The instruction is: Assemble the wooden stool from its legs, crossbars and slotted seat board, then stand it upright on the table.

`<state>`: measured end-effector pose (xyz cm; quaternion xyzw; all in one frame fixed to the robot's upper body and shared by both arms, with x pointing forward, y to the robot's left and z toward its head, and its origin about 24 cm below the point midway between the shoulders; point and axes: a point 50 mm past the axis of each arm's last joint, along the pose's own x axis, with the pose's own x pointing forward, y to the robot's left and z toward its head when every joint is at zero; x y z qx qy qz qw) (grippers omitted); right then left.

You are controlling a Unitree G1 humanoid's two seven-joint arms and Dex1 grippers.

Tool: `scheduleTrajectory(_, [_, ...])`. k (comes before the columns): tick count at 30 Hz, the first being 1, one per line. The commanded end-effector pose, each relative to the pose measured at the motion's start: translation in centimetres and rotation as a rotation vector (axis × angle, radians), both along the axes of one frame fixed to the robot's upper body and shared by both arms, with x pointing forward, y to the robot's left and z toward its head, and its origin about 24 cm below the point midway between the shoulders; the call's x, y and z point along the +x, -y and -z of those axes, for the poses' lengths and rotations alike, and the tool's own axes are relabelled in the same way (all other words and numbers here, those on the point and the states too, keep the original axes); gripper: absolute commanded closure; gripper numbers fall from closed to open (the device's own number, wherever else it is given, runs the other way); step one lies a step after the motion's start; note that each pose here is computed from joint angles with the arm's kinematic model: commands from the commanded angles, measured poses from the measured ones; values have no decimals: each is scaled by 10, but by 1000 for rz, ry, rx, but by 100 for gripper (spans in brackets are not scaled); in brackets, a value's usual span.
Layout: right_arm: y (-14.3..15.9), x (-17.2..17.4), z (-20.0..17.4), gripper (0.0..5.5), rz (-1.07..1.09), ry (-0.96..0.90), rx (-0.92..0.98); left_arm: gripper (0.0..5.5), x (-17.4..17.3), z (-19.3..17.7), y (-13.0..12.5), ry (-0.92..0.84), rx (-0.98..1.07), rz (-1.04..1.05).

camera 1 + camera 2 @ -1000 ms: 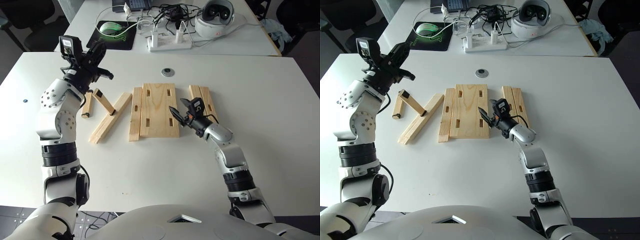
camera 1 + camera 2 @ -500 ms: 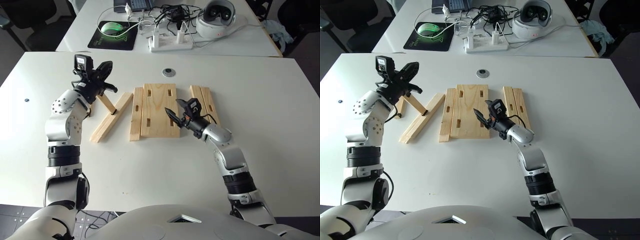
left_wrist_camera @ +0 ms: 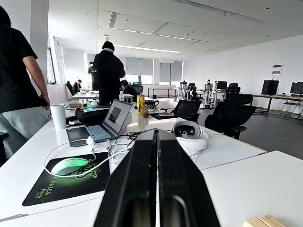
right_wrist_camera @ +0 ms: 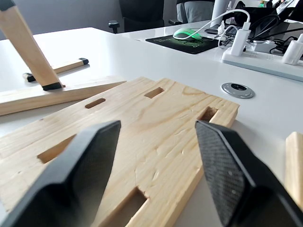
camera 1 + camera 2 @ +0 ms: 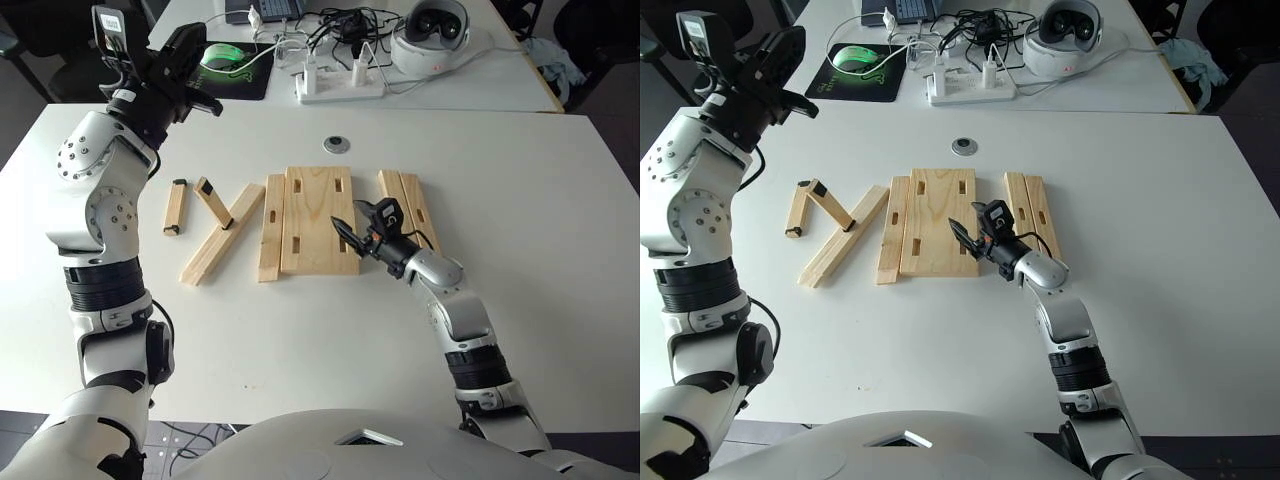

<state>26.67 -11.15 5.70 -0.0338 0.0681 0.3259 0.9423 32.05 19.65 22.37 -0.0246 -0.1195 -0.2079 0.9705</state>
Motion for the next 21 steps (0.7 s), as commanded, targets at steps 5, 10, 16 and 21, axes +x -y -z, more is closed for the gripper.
scheduleTrajectory(5, [-5, -2, -5, 258, -35, 5, -1, 549, -10, 135, 0, -586, 148, 94])
scheduleTrajectory(10, [-4, -3, -6, 258, -29, 6, 4, 549, 3, 113, -2, -463, 110, 63])
scheduleTrajectory(16, [-5, -4, -3, 258, -18, -1, 10, 549, 17, 56, 3, -230, 68, 39])
scheduleTrajectory(21, [-4, -2, -4, 258, -13, 2, 11, 549, 13, 6, -1, -59, 50, -1])
